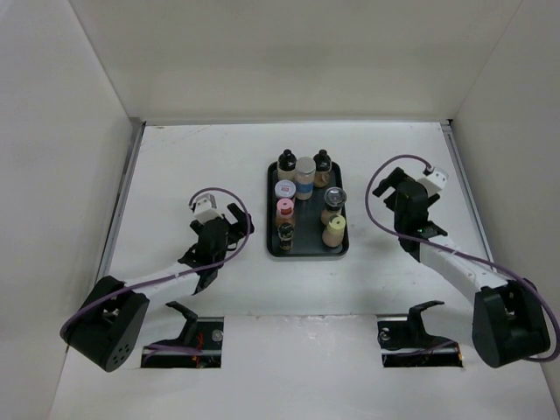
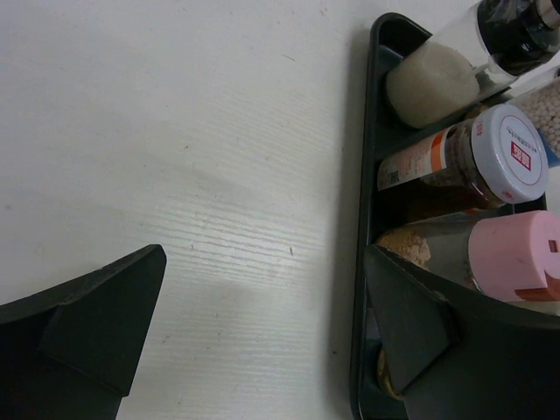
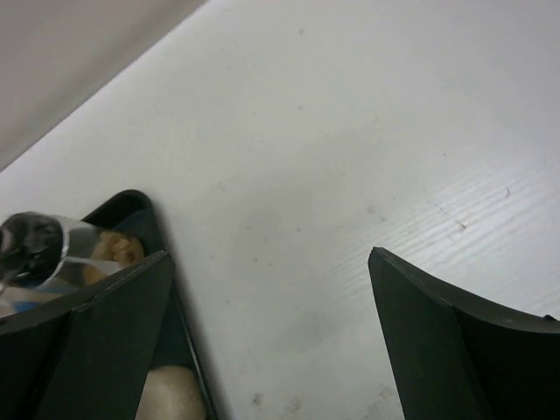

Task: Organize the condiment bottles

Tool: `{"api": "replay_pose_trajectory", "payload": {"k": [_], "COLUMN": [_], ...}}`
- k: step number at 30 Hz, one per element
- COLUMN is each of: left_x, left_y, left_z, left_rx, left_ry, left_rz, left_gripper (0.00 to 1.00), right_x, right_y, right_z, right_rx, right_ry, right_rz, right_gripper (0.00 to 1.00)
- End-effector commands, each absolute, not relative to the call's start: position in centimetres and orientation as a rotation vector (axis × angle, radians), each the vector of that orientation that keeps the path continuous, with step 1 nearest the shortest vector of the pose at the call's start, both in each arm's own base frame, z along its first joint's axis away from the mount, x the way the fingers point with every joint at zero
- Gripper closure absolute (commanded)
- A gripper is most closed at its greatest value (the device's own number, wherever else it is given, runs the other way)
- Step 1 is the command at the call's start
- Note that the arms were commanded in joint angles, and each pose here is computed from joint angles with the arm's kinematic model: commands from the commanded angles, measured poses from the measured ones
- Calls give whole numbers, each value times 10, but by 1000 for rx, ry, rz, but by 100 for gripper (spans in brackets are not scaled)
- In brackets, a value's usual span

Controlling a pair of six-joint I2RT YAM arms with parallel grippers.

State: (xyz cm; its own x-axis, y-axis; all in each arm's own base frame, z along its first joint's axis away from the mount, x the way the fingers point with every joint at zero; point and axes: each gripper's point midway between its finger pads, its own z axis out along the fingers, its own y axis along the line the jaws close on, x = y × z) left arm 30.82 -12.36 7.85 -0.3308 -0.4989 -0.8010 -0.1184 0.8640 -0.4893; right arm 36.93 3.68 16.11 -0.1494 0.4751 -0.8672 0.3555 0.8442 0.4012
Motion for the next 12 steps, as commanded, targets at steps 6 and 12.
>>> {"api": "replay_pose_trajectory", "payload": {"k": [6,12], "left_x": [323,325], "left_y": [-114,-102], "left_z": [96,100], "left_rx": [-518,-544], "left_ry": [1820,1810], "left_rz": [-368,-322], "left_gripper": [0,0], "right_x": [378,374], "right_y": [54,61], "right_z": [143,123], "right_rx": [737,712], "right_ry": [1694,1732], "right_rz": [292,306], "right_gripper": [0,0]}}
